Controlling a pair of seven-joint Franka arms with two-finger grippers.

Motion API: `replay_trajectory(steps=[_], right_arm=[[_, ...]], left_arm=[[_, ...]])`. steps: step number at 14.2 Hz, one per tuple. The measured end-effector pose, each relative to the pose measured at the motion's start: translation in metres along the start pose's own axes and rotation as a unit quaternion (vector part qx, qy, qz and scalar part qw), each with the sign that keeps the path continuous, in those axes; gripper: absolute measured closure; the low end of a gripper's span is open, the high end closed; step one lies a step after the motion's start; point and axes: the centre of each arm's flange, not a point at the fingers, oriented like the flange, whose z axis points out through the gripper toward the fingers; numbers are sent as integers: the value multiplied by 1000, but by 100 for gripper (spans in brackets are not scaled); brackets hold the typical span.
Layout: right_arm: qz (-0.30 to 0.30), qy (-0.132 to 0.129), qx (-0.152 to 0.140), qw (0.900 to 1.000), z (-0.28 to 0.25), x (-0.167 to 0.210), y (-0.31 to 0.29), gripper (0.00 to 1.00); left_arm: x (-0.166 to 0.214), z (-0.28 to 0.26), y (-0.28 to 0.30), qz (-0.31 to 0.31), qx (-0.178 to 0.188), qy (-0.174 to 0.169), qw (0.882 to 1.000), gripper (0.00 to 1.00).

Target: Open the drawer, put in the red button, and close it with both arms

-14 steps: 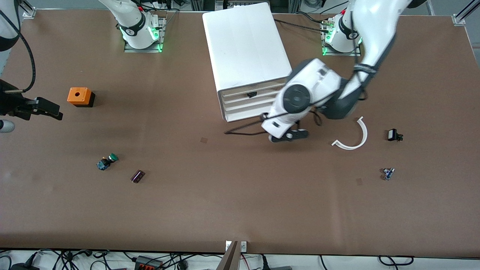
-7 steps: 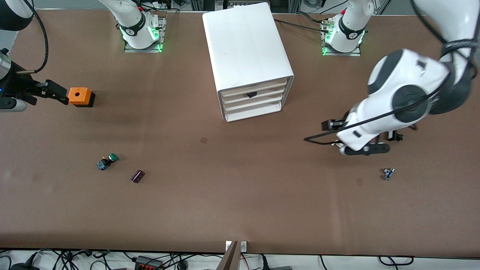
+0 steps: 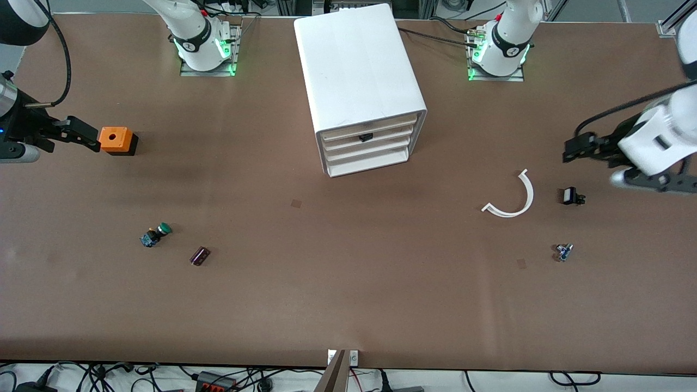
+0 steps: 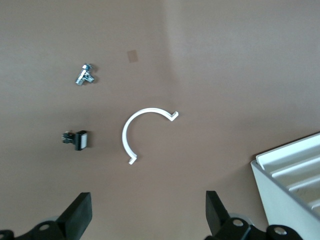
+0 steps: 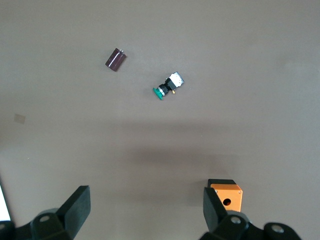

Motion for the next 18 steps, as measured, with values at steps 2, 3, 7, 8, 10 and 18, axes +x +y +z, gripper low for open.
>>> replay_trajectory(steps=[2,3,7,8,10,18], right_arm=[[0,0,0,1000,0,0,0,0],[0,0,0,1000,0,0,0,0],[0,0,0,1000,0,0,0,0],[0,0,0,1000,0,0,0,0],[0,1,0,1000,1,1,0,0],[0,1,0,1000,3,1,0,0]], left_arm=[[-20,-16,-2,5,9,37,999,0],[-29,-19,-1,4,12,45,999,0],[-37,-12,-6,3,27,39,999,0],[-37,-11,-3,6,29,37,999,0],[-36,-10,0,9,31,36,999,0],[-34,-6,3,12,30,31,999,0]])
